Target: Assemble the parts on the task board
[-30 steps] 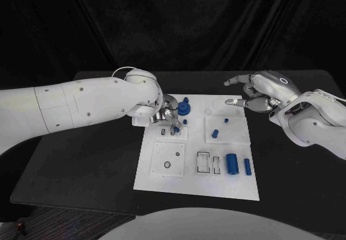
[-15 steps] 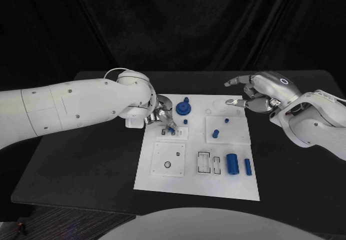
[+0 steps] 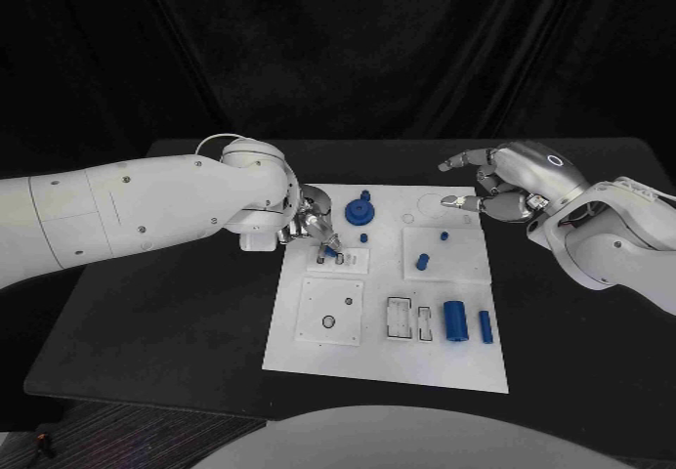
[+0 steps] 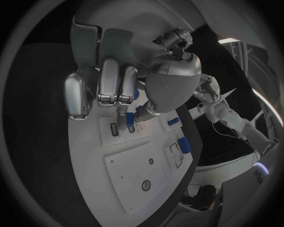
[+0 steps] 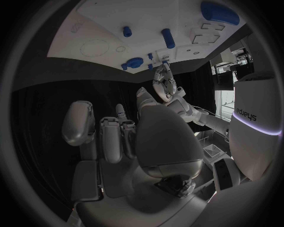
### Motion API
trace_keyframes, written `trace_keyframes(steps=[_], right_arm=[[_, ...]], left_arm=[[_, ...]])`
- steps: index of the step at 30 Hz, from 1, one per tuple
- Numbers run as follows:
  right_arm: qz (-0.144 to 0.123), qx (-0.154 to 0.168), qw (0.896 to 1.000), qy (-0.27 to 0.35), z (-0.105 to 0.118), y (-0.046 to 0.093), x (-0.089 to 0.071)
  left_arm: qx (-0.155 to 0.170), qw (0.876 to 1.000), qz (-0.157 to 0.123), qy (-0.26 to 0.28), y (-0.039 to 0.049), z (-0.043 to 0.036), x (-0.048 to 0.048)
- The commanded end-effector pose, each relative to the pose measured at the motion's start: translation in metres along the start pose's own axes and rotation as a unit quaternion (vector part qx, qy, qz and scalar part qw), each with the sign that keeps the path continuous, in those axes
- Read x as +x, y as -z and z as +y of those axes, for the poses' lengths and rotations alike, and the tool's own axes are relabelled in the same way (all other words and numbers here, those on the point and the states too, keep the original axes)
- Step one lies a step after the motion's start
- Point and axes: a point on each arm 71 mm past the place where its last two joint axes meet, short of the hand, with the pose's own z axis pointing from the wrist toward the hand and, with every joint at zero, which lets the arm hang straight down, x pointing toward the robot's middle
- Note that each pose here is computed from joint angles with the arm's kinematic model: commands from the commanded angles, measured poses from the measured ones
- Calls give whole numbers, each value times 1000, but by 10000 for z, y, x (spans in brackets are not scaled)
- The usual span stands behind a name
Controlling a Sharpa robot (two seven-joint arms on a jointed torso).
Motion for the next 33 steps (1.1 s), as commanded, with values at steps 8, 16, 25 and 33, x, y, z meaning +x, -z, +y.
trace_keyframes(steps=[8,16,25,33], right_arm=[[6,9,1000,0,0,5,21],[10,10,1000,0,-1,7,32],[13,11,1000,-1,-3,12,43],[14,12,1000,-1,-9,15,48]], left_arm=[[4,1000,-3,6,-6,-2,20],[-4,999,13,29,-15,7,58],[-2,999,18,34,-41,-8,92],[2,999,25,34,-81,-29,132]])
